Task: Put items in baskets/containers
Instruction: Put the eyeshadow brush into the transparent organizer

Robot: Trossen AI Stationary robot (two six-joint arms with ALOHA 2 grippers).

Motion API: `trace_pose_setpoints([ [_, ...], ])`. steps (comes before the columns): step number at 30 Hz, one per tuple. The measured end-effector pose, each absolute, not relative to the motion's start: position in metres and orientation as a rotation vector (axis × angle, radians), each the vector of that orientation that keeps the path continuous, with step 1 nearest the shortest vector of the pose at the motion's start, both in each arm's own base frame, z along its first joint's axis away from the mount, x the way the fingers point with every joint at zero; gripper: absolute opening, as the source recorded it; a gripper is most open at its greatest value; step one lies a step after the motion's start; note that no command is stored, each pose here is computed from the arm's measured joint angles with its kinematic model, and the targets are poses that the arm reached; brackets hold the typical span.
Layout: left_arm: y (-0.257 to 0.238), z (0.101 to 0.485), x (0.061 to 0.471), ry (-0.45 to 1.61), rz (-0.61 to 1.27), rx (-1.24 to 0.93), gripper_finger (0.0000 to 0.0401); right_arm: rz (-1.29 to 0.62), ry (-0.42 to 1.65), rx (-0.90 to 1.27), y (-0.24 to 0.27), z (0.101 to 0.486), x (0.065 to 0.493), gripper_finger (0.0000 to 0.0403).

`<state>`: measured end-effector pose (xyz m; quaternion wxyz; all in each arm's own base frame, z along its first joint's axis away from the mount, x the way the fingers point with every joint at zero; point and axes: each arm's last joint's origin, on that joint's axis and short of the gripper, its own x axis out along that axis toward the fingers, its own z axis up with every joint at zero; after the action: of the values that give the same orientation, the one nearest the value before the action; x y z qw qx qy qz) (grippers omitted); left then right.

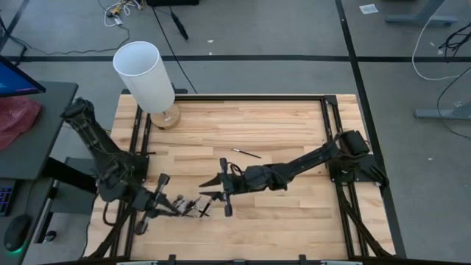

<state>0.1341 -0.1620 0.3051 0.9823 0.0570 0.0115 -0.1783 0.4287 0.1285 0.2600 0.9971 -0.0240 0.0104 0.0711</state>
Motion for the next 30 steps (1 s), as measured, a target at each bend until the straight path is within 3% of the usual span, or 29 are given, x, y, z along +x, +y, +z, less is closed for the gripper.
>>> trace_pose_setpoints([
  [6,-0.168,0.298,0.124,0.114,-0.406,0.016,0.0022,0.137,0.025,-0.060,0.132,0.262,0.426,0.0096],
  [11,-0.163,0.271,0.125,0.177,-0.312,-0.043,0.0023,0.141,0.033,-0.043,0.133,0.259,0.427,0.0089],
  [16,-0.149,0.251,0.138,0.179,-0.232,-0.071,0.0018,0.152,0.024,-0.076,0.141,0.262,0.423,0.0084],
  [30,-0.099,0.214,0.171,0.244,-0.223,-0.210,0.0025,0.100,0.002,-0.138,0.156,0.274,0.412,0.0084],
])
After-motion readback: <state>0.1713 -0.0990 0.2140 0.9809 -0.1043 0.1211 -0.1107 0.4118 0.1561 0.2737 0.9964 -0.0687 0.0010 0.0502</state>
